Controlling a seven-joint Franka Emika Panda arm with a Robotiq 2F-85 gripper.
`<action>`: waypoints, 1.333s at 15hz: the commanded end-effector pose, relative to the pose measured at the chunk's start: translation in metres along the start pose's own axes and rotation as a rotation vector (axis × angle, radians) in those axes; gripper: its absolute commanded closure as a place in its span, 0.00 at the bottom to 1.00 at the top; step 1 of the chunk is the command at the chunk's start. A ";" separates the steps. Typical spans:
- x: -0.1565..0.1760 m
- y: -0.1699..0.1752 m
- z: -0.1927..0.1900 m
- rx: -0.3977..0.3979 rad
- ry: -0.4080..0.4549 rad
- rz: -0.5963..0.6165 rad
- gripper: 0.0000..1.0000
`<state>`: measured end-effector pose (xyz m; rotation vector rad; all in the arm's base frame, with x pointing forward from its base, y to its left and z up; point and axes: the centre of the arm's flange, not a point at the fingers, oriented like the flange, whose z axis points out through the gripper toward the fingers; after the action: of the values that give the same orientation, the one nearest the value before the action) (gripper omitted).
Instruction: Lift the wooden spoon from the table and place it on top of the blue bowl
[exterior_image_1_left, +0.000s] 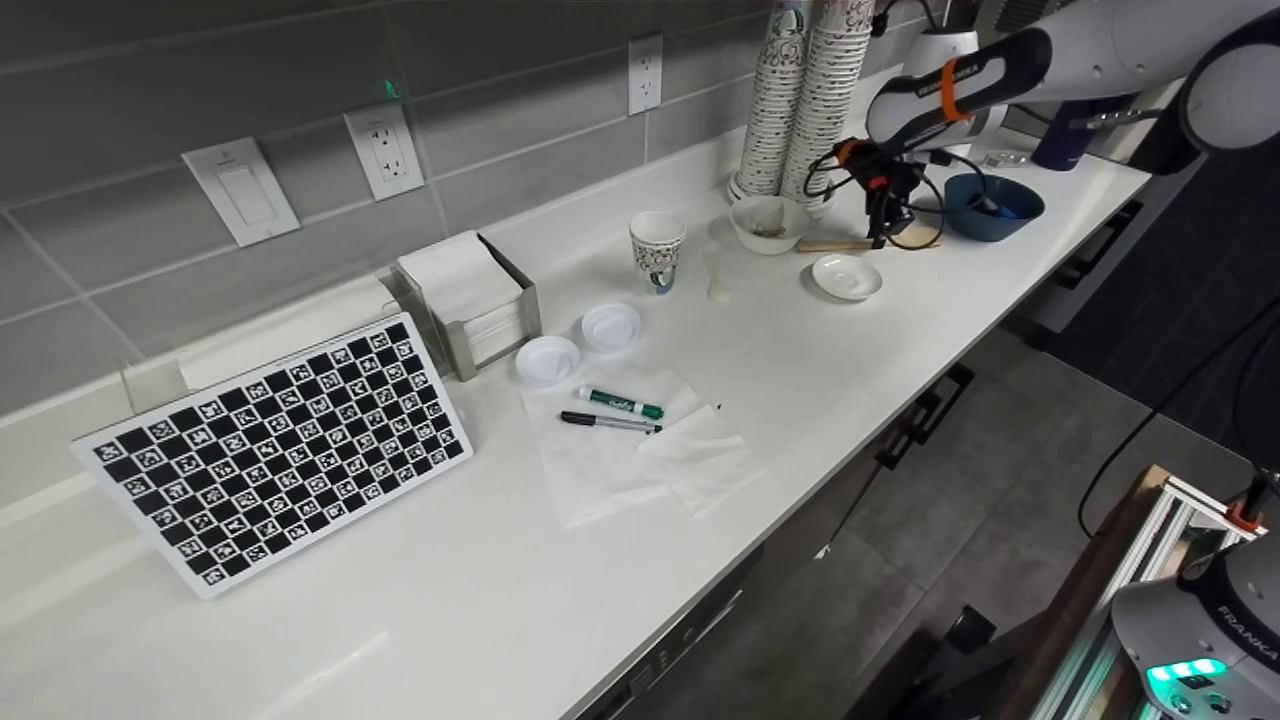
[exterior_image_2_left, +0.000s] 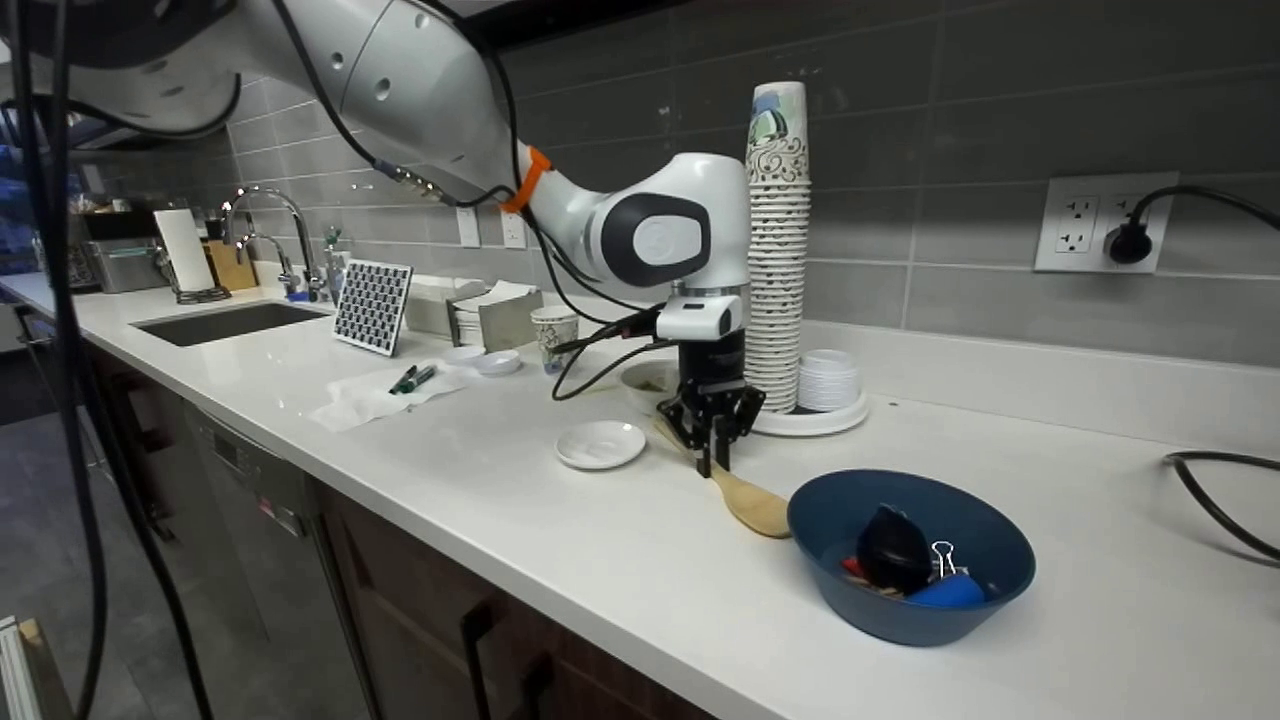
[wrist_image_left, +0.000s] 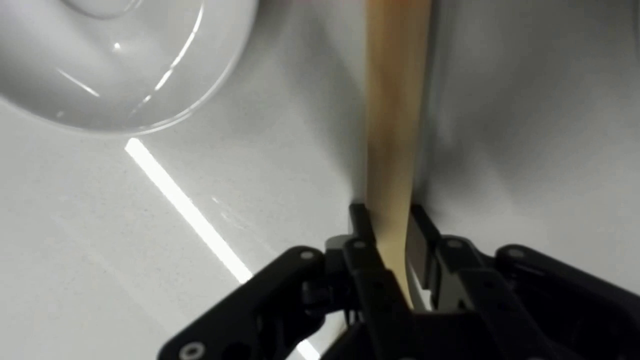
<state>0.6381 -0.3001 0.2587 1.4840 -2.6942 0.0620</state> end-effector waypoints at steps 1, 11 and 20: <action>-0.001 -0.017 0.006 -0.055 0.016 -0.047 0.94; 0.037 0.020 -0.096 -0.210 -0.144 -0.262 0.94; 0.091 0.003 -0.175 -0.028 -0.176 -0.202 0.94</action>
<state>0.5925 -0.3270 0.4303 1.9404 -2.5175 -0.2447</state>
